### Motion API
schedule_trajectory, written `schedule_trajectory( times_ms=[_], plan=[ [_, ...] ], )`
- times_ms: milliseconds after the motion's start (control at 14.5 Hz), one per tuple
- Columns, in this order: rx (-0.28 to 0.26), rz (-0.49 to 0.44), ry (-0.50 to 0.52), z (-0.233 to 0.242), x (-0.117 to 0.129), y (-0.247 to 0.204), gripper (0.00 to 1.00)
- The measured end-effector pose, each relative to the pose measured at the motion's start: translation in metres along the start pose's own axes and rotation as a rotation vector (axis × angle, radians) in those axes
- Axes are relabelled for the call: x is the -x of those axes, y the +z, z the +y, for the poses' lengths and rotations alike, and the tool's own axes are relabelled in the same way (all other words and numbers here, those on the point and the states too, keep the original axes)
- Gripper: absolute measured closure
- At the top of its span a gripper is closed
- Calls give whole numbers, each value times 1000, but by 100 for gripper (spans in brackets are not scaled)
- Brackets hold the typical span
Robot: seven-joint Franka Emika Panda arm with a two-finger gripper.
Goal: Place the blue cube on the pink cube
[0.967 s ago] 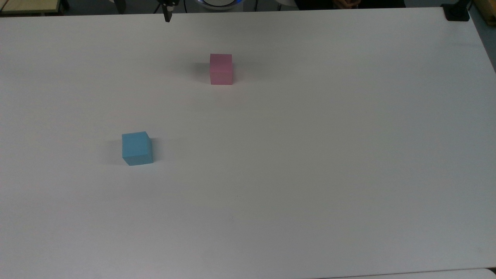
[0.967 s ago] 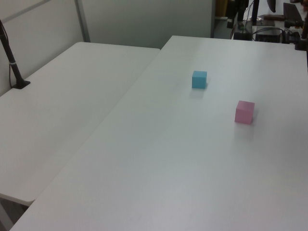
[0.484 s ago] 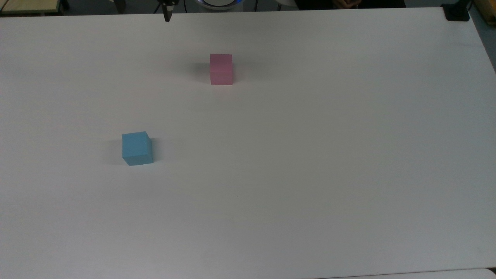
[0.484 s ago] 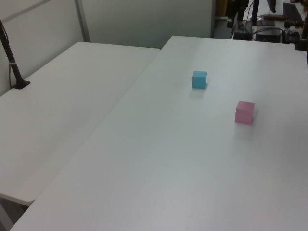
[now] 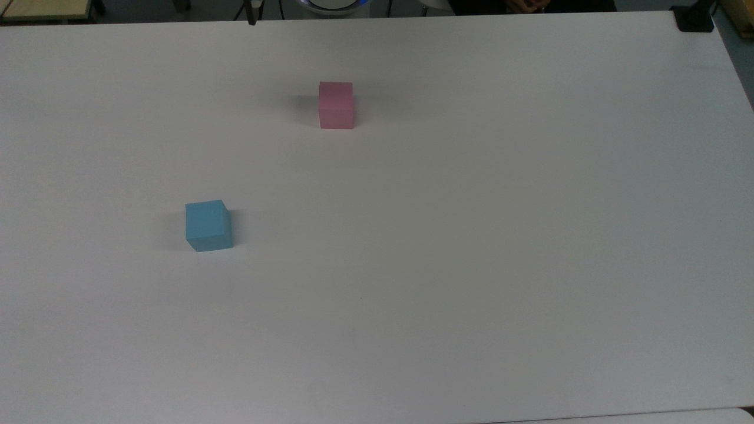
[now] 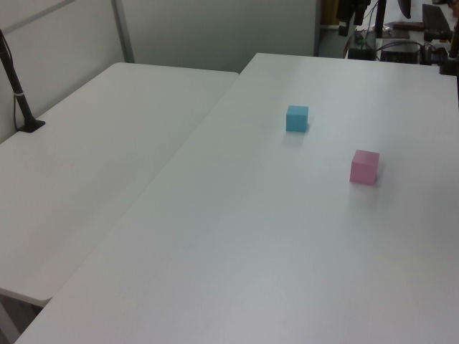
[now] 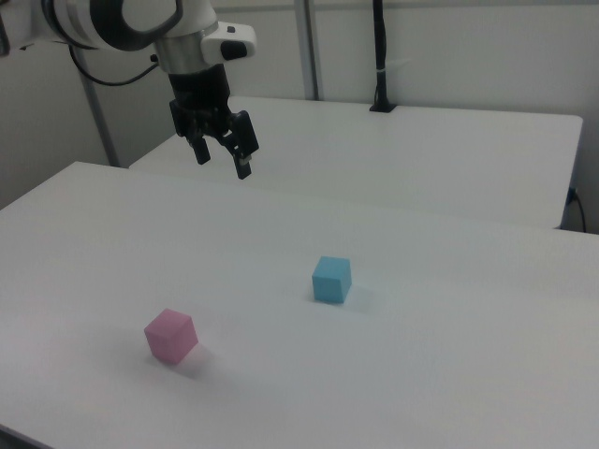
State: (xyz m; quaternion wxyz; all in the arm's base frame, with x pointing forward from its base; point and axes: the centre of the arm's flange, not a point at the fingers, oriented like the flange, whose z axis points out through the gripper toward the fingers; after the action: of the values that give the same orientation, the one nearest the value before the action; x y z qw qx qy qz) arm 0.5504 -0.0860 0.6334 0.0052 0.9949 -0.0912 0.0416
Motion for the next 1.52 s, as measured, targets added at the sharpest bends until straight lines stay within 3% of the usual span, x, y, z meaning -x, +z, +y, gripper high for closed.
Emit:
schedule_trajectory(
  times_ms=[1520],
  plan=[
    [16,-37,-101,6,1,7,0]
  ],
)
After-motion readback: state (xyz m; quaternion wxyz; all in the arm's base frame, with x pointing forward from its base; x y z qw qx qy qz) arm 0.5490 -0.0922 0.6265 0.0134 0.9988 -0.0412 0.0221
